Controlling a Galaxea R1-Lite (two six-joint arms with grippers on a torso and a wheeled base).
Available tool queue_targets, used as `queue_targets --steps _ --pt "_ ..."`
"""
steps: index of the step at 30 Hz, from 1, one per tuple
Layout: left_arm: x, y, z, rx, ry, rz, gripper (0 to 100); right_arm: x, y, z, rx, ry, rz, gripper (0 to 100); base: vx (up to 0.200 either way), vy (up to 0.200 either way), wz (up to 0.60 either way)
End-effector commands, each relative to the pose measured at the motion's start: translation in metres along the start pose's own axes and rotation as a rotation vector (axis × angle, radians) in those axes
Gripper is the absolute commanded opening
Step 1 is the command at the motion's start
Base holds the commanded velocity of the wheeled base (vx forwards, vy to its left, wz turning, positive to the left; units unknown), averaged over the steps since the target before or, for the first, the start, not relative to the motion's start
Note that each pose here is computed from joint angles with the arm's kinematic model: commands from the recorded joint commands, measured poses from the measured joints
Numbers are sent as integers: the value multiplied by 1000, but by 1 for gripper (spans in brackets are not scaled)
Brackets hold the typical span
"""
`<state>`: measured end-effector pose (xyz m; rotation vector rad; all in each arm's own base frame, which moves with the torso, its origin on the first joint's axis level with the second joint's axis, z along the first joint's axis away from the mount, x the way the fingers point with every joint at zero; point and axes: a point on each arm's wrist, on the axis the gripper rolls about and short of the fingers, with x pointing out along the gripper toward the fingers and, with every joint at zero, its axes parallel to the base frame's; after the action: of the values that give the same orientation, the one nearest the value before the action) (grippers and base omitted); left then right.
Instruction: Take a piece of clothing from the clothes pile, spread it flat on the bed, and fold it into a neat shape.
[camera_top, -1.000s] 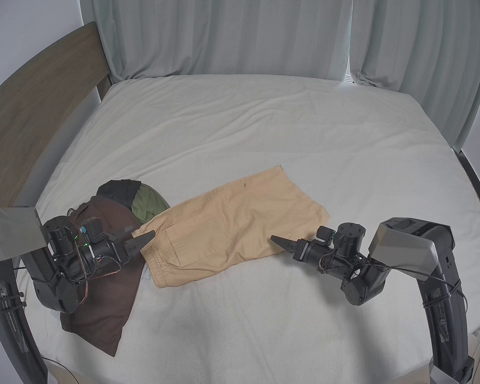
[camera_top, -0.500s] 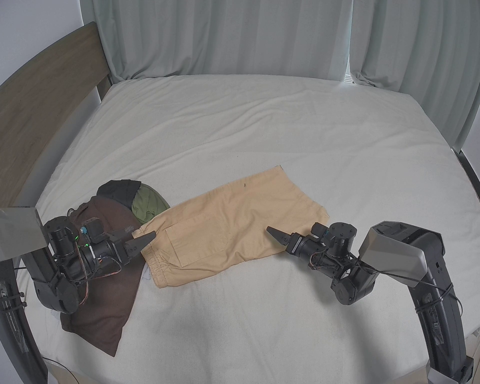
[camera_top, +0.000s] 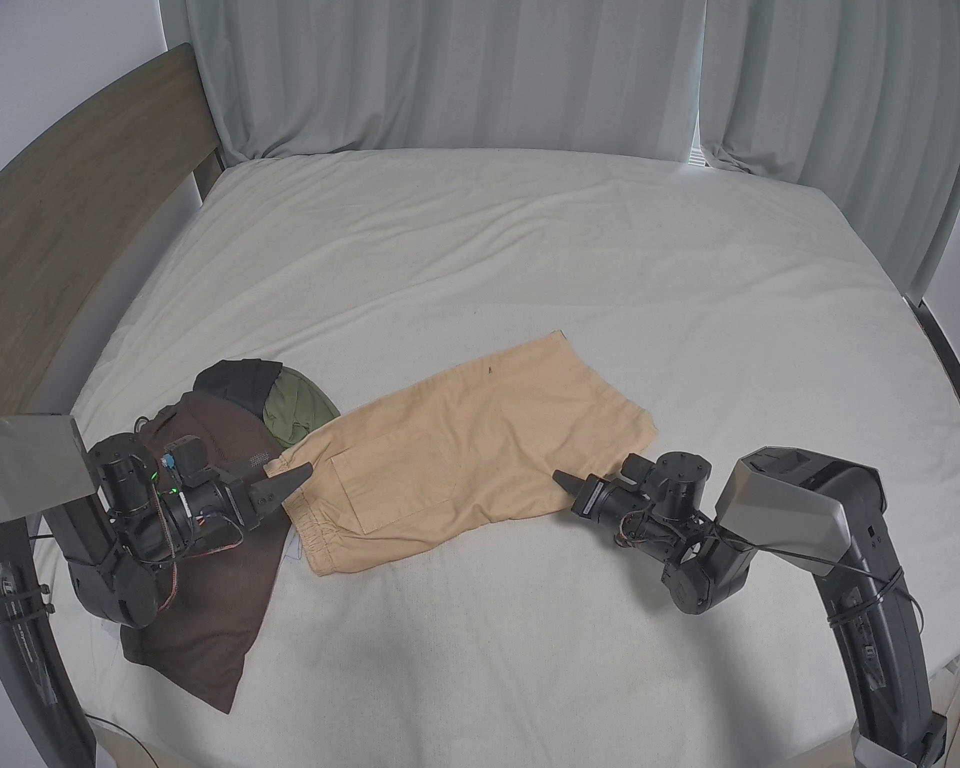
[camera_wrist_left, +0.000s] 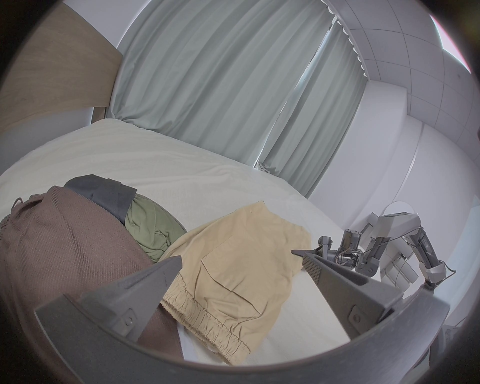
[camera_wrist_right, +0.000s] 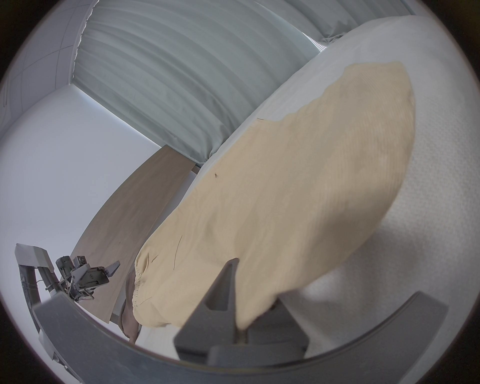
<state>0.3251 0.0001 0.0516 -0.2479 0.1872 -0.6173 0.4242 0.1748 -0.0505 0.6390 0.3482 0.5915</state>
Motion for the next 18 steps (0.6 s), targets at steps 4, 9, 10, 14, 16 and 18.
queue_targets --steps 4,9,10,14,16,18 --pt "0 0 -1 -3 4 0 100 -12 -2 -8 9 38 -29 0 0 0 0" --pt "0 0 0 -2 0 1 100 -23 6 -1 -2 18 -17 0 0 0 0" --pt "0 0 0 -2 0 1 100 -24 6 -1 -2 18 -17 0 0 0 0" --pt "0 0 -1 -3 3 1 100 -38 12 4 2 23 -27 0 0 0 0" --pt "0 0 -1 -6 4 2 100 -44 14 2 -1 19 -24 0 0 0 0" --pt "0 0 -1 -6 5 0 100 -51 15 0 -2 23 -25 0 0 0 0"
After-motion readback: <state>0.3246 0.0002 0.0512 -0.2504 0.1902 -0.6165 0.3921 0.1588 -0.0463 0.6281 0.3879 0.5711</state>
